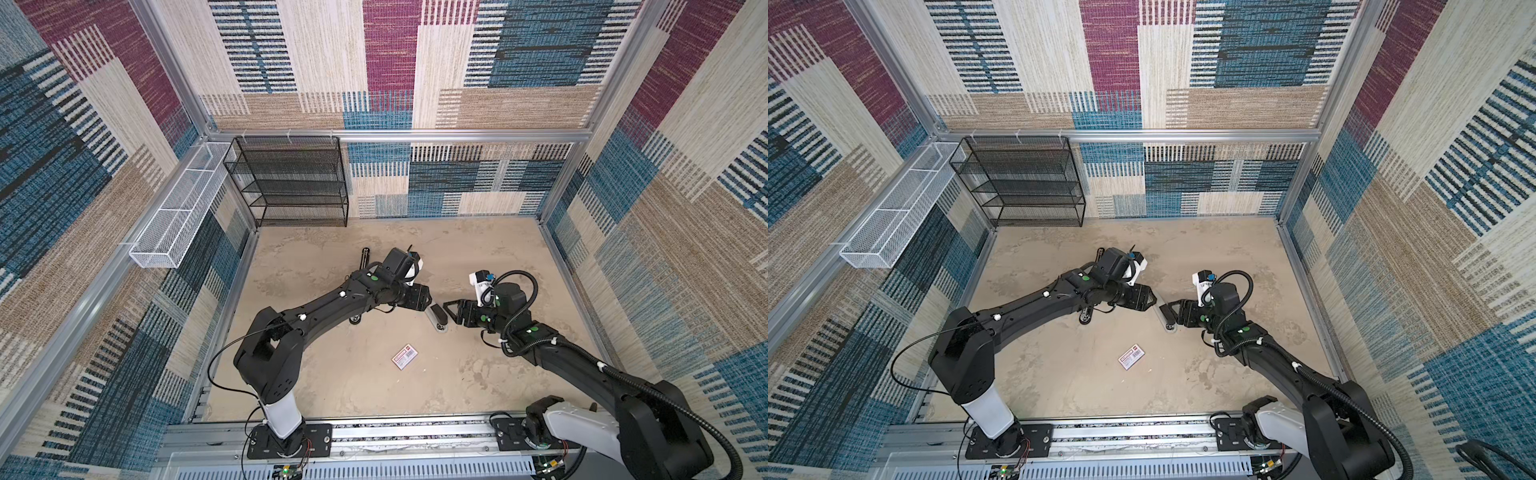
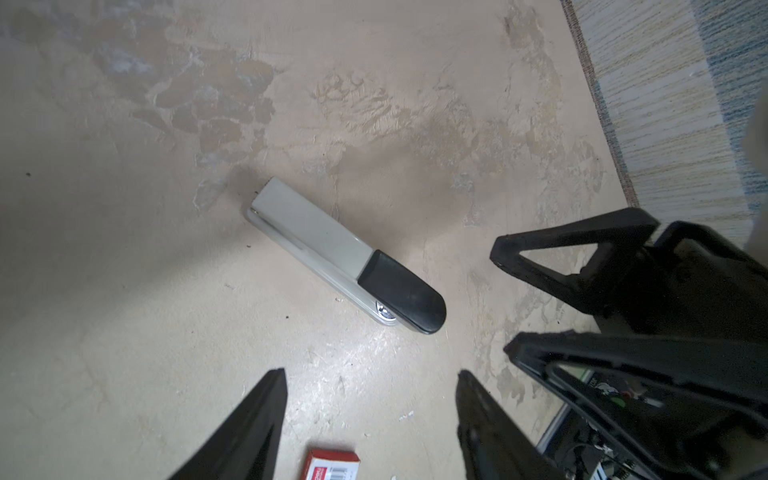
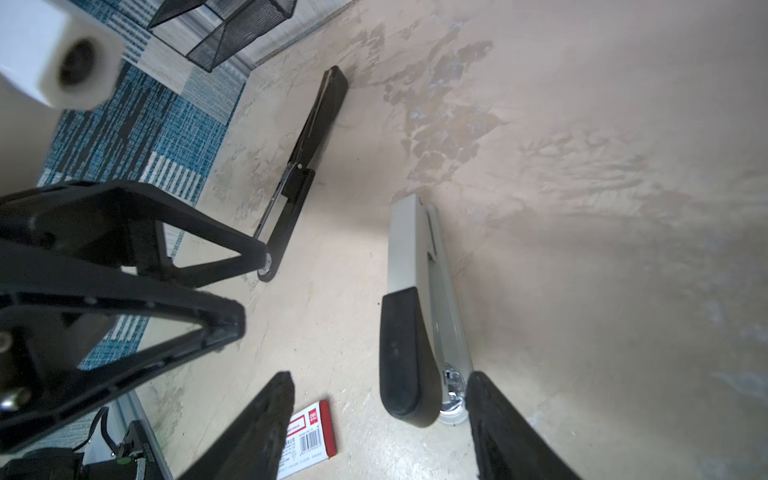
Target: Load the staples into the stapler
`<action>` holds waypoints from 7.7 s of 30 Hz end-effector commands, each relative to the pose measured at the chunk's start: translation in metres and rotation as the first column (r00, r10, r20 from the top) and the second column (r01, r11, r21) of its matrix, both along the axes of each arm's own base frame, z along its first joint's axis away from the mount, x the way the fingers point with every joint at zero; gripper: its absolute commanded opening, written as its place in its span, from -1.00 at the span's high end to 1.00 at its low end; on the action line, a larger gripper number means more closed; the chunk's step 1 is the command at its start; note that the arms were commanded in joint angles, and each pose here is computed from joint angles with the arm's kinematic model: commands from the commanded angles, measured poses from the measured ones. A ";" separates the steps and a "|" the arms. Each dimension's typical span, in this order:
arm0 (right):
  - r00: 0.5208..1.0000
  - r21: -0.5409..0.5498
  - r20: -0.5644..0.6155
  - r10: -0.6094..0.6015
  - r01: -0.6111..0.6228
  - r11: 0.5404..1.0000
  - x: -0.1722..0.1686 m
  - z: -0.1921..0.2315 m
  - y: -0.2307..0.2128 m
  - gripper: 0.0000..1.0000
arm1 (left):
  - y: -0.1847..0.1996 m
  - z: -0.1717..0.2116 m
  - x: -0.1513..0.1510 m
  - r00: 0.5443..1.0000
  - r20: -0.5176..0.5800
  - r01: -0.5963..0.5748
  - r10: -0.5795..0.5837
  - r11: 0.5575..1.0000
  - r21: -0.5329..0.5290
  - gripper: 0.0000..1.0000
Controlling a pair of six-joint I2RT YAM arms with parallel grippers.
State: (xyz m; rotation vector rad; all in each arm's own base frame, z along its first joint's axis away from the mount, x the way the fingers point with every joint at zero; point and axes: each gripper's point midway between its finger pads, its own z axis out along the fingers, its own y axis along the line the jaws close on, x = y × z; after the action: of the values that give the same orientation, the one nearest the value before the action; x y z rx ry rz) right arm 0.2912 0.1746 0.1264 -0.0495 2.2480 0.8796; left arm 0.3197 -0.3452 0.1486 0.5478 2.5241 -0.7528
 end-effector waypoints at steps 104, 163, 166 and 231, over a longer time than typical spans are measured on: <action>0.958 0.152 -0.260 -0.118 0.161 0.975 -0.035 -0.074 -0.030 -0.29 | -0.064 -0.089 -0.015 0.111 0.154 0.736 -0.982 0.185 0.651 0.53; 0.945 0.350 -0.323 -0.042 0.160 0.923 -0.002 -0.090 -0.021 1.00 | -0.027 0.024 0.013 0.490 0.554 0.656 -0.673 0.703 0.274 1.00; 0.941 0.340 -0.333 -0.057 0.177 0.924 -0.003 -0.093 -0.026 1.00 | -0.012 0.033 0.022 0.534 0.590 0.612 -0.605 0.759 0.224 1.00; 0.883 0.215 -0.405 -0.236 0.343 0.914 0.010 -0.118 -0.070 1.00 | 0.143 -0.055 -0.005 0.672 0.737 0.090 0.077 0.979 -0.184 0.53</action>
State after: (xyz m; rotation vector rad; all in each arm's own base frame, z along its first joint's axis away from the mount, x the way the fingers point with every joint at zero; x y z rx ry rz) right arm 0.3009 0.1297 0.0381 0.4500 2.2850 1.3100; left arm 0.2730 -0.2369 0.0890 0.8245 1.6408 -0.9037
